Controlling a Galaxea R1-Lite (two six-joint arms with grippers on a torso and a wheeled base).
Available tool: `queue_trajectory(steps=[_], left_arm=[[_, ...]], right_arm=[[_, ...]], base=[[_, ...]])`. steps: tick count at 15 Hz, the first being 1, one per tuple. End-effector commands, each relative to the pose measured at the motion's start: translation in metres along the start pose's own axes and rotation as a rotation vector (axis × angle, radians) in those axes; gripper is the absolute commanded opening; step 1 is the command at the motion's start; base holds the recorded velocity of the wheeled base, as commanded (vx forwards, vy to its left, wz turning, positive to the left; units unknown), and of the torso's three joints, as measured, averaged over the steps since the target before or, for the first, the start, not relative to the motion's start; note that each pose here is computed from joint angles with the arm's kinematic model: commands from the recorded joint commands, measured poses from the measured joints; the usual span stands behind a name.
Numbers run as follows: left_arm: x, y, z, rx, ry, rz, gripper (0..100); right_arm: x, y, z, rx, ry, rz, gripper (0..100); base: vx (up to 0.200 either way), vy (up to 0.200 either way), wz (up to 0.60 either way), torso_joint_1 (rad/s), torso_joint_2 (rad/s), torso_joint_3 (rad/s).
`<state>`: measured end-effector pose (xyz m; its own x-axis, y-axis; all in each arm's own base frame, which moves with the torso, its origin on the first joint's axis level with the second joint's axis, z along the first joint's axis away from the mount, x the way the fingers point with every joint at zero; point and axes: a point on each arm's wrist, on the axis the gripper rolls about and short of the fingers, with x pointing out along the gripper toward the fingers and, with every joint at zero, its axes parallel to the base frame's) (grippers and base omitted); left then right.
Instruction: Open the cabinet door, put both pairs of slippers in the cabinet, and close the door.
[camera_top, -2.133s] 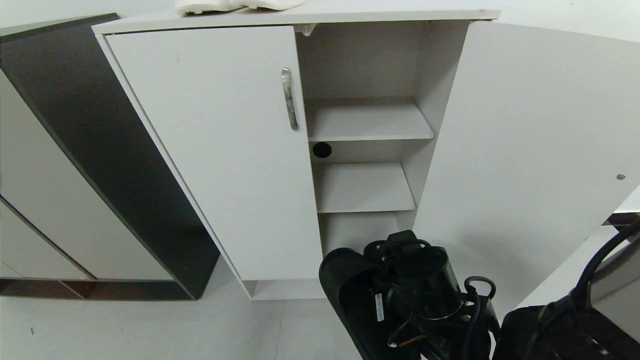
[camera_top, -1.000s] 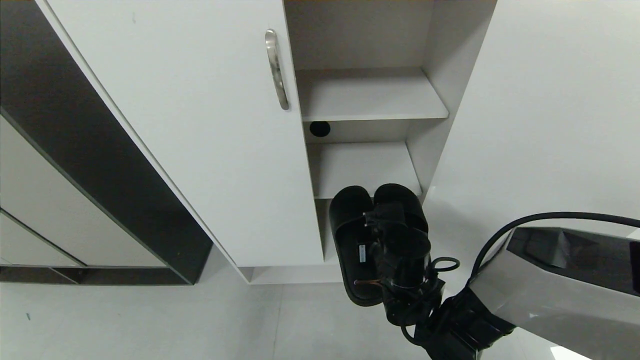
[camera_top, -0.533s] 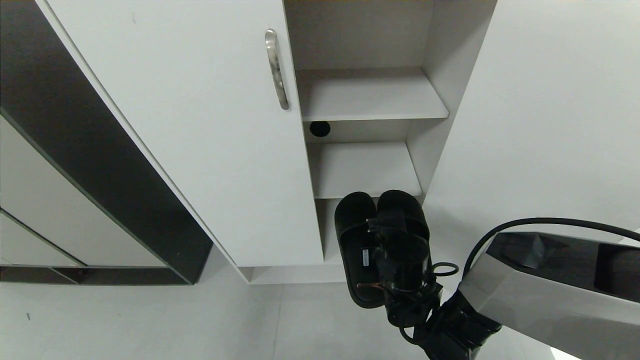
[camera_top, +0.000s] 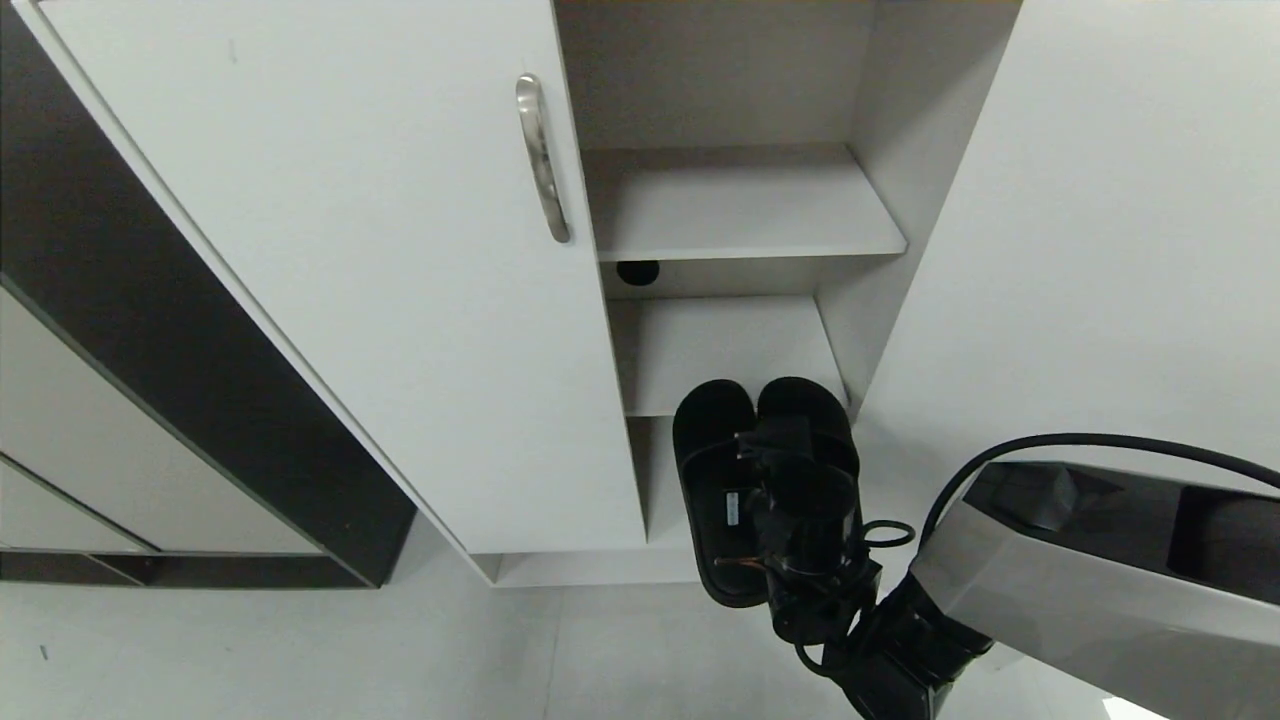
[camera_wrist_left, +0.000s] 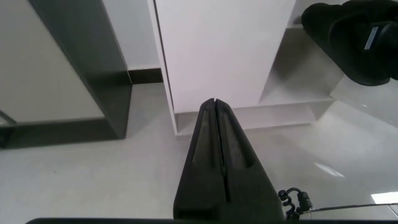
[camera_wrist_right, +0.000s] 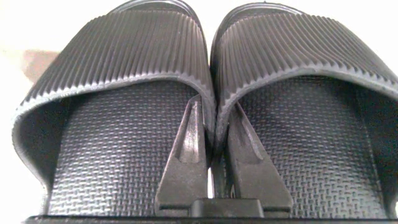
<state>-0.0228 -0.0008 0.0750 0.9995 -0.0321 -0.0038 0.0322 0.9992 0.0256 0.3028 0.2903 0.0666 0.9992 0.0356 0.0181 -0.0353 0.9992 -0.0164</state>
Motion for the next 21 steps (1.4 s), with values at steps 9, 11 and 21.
queue_trajectory(steps=[9, 11, 21], left_arm=[[0.0, 0.0, 0.0, -0.004, 0.001, 0.0, 0], [0.0, 0.0, 0.0, -0.004, 0.001, 0.0, 0], [0.0, 0.0, 0.0, -0.003, 0.001, 0.0, 0]], right_arm=[[0.0, 0.002, 0.006, 0.022, -0.015, 0.005, 0], [0.003, 0.005, 0.007, 0.029, -0.022, 0.005, 0], [0.061, 0.018, 0.015, 0.053, -0.043, -0.052, 0]], base=[[0.133, 0.0, 0.0, 0.002, 0.0, 0.002], [0.0, 0.0, 0.0, 0.0, 0.0, 0.0], [0.0, 0.0, 0.0, 0.0, 0.0, 0.0]])
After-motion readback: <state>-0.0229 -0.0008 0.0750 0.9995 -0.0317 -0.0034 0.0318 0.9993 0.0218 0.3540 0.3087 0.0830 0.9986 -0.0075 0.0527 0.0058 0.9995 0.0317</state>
